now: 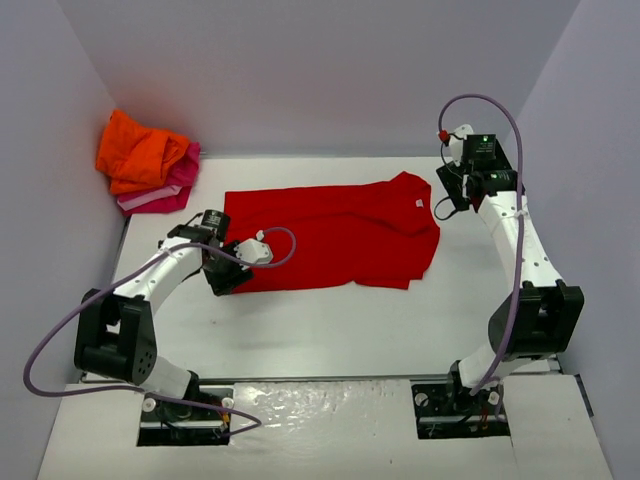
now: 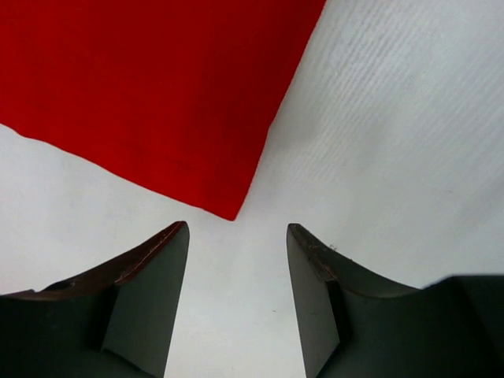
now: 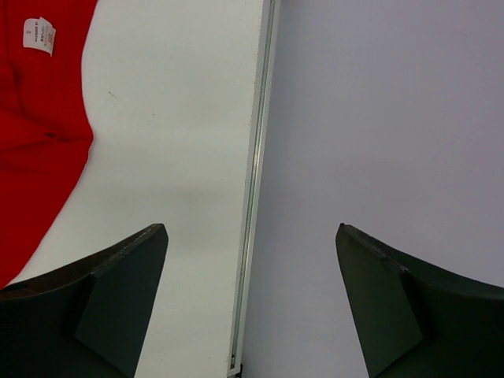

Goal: Fold and stack the t-shirts
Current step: Grap the side of the flattened tshirt closest away from the robot with both arms

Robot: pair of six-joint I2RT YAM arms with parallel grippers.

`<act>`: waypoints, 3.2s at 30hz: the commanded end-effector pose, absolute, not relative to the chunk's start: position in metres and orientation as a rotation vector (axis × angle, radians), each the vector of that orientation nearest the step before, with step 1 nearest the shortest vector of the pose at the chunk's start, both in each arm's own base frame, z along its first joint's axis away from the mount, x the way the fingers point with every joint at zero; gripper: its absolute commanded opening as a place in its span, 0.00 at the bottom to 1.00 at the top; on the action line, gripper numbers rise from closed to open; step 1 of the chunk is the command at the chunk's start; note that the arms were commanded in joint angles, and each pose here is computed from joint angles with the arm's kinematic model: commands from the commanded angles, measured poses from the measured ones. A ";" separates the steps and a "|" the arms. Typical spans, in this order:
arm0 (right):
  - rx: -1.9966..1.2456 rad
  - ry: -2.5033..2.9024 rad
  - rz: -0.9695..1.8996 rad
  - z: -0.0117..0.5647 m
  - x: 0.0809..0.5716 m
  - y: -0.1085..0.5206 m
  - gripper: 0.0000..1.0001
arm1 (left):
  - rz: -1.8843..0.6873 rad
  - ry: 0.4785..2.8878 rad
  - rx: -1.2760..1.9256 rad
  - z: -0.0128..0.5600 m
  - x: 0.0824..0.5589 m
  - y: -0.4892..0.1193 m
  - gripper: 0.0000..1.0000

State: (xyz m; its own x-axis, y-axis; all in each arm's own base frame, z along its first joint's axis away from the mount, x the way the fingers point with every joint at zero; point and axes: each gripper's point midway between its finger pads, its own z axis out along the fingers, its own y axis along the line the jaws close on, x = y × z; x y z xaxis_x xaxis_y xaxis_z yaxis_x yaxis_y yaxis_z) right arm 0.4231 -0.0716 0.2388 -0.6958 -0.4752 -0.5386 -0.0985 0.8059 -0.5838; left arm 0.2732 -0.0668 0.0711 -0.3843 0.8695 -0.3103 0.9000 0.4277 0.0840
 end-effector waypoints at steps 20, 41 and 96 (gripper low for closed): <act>-0.456 2.265 -0.444 0.237 0.378 -0.041 0.80 | 0.085 2.397 1.679 0.011 0.298 -0.059 0.11; -1.464 2.545 0.158 0.085 0.222 0.070 0.57 | 0.057 2.456 1.470 0.020 0.310 -0.073 0.00; -1.618 2.376 0.166 0.131 0.212 0.130 0.00 | 0.087 2.455 1.462 0.024 0.305 -0.075 0.00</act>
